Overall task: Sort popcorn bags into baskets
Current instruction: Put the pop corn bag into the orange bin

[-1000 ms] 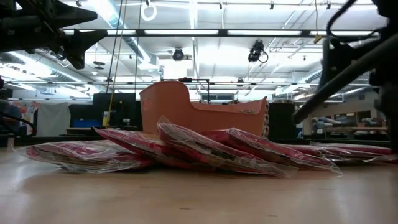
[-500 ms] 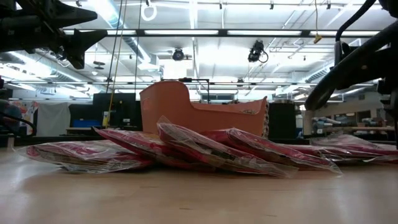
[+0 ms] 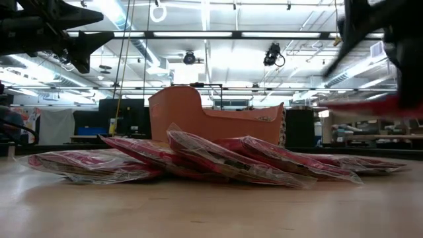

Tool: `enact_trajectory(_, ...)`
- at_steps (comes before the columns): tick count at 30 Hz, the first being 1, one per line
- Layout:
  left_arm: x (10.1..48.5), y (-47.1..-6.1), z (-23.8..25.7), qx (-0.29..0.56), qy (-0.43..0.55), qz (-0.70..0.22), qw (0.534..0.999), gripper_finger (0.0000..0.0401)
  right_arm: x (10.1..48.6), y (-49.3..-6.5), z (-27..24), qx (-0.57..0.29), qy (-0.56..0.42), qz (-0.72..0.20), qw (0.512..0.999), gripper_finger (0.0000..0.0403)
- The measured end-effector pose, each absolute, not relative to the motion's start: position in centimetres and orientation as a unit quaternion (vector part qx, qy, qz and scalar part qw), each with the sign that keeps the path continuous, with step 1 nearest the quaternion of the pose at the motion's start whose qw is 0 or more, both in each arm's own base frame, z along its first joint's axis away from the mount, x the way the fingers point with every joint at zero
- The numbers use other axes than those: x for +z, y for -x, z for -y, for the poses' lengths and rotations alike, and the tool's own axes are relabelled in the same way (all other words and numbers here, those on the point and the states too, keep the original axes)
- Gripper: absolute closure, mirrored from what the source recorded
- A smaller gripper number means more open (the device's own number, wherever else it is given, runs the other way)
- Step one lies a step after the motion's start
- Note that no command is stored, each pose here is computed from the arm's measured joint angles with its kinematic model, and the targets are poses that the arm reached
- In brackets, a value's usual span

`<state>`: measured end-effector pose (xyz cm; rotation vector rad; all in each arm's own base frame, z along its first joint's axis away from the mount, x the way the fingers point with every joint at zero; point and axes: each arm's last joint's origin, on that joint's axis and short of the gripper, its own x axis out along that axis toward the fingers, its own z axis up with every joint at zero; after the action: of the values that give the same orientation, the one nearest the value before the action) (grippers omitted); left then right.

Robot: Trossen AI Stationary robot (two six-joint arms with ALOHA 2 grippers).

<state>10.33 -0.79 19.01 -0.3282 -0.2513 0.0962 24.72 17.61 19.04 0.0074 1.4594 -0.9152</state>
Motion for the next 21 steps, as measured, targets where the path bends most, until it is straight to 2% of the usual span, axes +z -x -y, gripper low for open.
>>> enact_trajectory(5,19.0,-10.3,0.8,0.048,0.163,0.125,0.978,0.0196,21.7,-25.8,-17.9,-0.389,0.048,-0.6,0.697,0.0384)
enact_trajectory(9,19.0,-10.3,0.8,0.048,0.163,0.125,0.978,0.0196,22.8,-26.7,-18.0,-0.328,0.164,-0.573,0.733,0.0378)
enact_trajectory(16,19.0,-10.3,0.8,0.051,0.163,0.126,0.977,0.0196,22.9,-29.0,-15.9,-0.245,0.395,-0.55,0.694,0.0377)
enact_trajectory(21,19.0,-10.3,0.8,0.053,0.163,0.126,0.977,0.0196,22.6,-32.0,-12.8,-0.201,0.43,-0.573,0.668,0.0376)
